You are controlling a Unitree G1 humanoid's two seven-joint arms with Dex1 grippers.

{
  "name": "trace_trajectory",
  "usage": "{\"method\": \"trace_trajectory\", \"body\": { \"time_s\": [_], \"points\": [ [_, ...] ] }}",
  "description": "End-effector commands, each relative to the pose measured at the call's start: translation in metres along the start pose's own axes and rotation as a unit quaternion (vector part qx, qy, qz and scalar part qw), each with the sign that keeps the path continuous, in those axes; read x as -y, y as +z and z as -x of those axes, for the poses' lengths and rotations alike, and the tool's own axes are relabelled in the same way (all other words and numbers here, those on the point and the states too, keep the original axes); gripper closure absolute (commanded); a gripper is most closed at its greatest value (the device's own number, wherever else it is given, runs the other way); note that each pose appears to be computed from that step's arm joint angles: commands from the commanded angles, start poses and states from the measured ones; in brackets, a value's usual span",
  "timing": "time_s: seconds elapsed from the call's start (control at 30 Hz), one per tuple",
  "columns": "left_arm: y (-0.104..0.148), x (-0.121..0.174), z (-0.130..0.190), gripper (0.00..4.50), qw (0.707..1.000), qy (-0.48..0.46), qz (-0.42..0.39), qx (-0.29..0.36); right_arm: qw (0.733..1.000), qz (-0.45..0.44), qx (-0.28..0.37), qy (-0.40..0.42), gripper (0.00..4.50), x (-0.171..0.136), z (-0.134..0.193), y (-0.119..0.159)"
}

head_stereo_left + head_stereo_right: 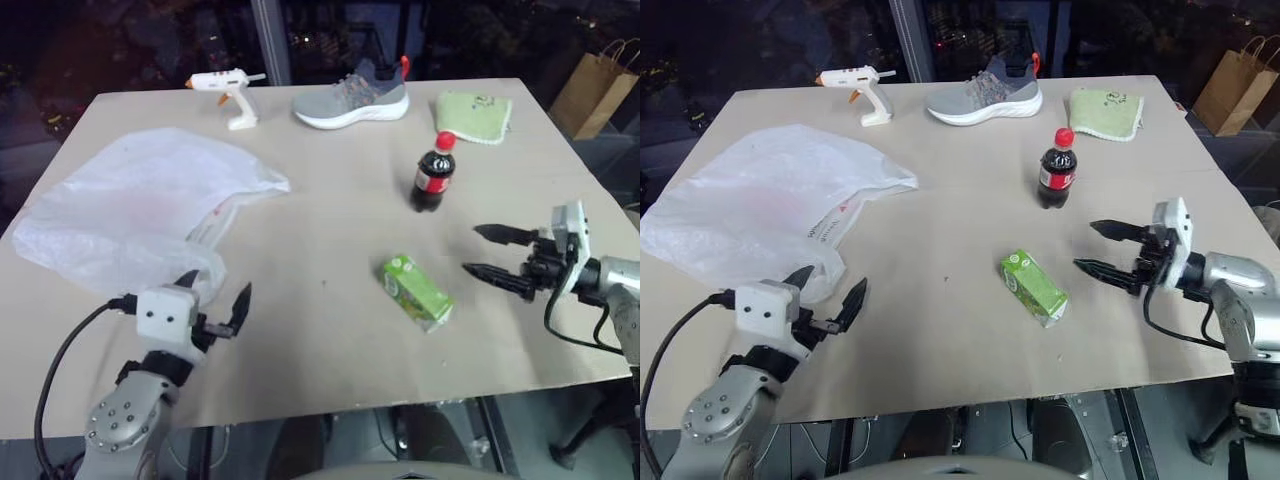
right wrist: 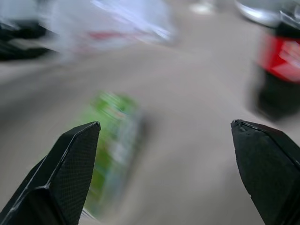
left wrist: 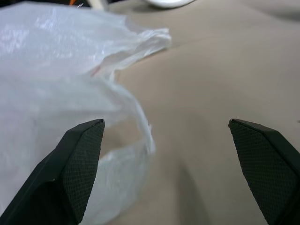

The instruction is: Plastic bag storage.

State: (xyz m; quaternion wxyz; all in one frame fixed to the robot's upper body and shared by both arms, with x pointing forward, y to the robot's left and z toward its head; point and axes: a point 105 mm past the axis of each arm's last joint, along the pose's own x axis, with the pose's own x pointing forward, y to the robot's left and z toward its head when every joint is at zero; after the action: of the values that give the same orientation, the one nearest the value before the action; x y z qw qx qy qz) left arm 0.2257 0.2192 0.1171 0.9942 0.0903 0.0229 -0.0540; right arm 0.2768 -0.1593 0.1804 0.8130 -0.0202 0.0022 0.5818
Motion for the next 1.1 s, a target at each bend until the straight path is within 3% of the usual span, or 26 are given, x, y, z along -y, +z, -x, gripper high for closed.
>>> {"method": "trace_trajectory", "body": {
  "time_s": [0.03, 0.17, 0.33, 0.37, 0.4, 0.53, 0.67, 0.8, 1.1],
  "points": [
    [-0.001, -0.004, -0.004, 0.08, 1.0, 0.027, 0.005, -0.001, 0.998, 0.024, 0.017, 0.06, 0.0, -0.027, -0.018, 0.032],
    [-0.001, 0.002, -0.011, 0.08, 1.0, 0.025, 0.017, 0.001, 0.996, 0.027, 0.021, 0.079, 0.0, -0.038, -0.026, 0.045],
    [-0.003, 0.012, -0.012, 0.08, 0.998, -0.007, 0.069, -0.014, 0.997, 0.034, -0.004, 0.073, 0.0, -0.037, -0.022, 0.039],
    [-0.002, 0.013, -0.012, 0.67, 0.997, -0.011, 0.071, -0.013, 0.997, 0.034, -0.007, 0.072, 0.0, -0.037, -0.021, 0.038],
    [-0.001, 0.013, -0.012, 0.72, 0.997, -0.014, 0.071, -0.013, 0.997, 0.031, -0.013, 0.07, 0.0, -0.036, -0.02, 0.036],
    [0.0, 0.009, -0.011, 2.6, 0.998, -0.004, 0.063, -0.01, 0.996, 0.012, -0.088, 0.022, 0.0, -0.025, -0.011, 0.007],
    [0.001, 0.008, -0.01, 4.38, 0.998, -0.001, 0.063, -0.005, 0.992, 0.008, -0.122, -0.031, 0.0, -0.009, -0.003, -0.009],
    [0.006, 0.011, -0.011, 4.46, 0.999, -0.007, 0.054, 0.004, 0.985, -0.002, -0.155, -0.071, 0.0, -0.002, -0.006, -0.019],
    [0.007, 0.009, -0.014, 4.46, 0.999, -0.006, 0.035, 0.006, 0.973, -0.044, -0.212, -0.075, 0.0, -0.024, -0.014, -0.031]
  ]
}}
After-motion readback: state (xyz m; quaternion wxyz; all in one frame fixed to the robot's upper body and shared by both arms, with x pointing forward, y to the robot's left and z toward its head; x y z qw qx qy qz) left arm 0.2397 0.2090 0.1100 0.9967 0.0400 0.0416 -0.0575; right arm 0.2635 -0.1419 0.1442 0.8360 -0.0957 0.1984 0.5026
